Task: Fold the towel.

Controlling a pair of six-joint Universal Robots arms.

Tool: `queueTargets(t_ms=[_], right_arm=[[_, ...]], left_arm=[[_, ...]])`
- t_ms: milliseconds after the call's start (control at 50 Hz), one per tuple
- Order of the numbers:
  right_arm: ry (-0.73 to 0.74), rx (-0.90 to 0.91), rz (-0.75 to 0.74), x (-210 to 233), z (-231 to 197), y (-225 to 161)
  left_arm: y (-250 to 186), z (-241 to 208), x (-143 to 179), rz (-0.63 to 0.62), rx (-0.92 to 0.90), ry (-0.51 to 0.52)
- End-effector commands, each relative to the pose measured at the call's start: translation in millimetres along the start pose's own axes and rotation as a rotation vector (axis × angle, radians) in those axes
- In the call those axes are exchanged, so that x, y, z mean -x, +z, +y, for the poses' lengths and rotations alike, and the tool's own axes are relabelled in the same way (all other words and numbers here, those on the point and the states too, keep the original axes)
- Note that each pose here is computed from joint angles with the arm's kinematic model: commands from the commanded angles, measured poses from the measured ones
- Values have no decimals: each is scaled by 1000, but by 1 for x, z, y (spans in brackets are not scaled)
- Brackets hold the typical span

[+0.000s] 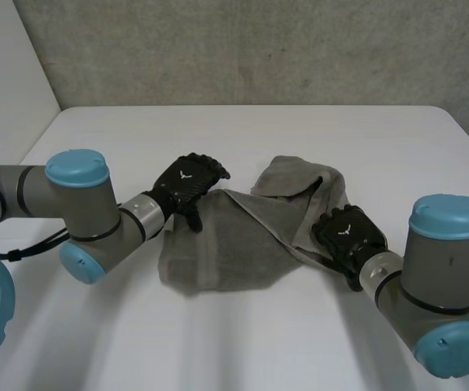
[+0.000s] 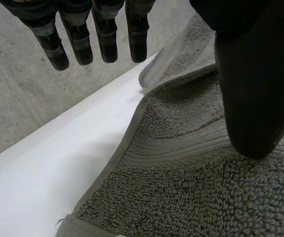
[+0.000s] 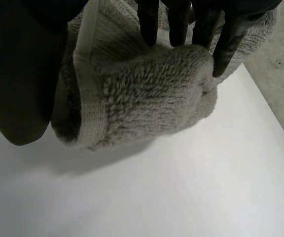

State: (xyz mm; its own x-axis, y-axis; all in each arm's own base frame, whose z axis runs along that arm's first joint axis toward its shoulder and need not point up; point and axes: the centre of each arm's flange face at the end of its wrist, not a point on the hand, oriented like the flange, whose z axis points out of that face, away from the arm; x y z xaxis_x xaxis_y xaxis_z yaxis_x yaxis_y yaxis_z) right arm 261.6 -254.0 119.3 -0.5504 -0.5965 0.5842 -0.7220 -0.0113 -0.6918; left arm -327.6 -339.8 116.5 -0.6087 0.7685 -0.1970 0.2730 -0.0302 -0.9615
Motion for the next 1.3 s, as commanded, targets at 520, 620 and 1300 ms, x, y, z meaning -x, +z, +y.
queueTargets(t_ms=[520, 620, 1300], right_arm=[[28, -34, 52, 6, -7, 9], [24, -43, 37, 7, -10, 8], [223, -157, -264, -20, -60, -67]], left_arm=[[11, 16, -22, 49, 1, 4], [13, 16, -25, 56, -4, 8], [-14, -27, -19, 4, -47, 30]])
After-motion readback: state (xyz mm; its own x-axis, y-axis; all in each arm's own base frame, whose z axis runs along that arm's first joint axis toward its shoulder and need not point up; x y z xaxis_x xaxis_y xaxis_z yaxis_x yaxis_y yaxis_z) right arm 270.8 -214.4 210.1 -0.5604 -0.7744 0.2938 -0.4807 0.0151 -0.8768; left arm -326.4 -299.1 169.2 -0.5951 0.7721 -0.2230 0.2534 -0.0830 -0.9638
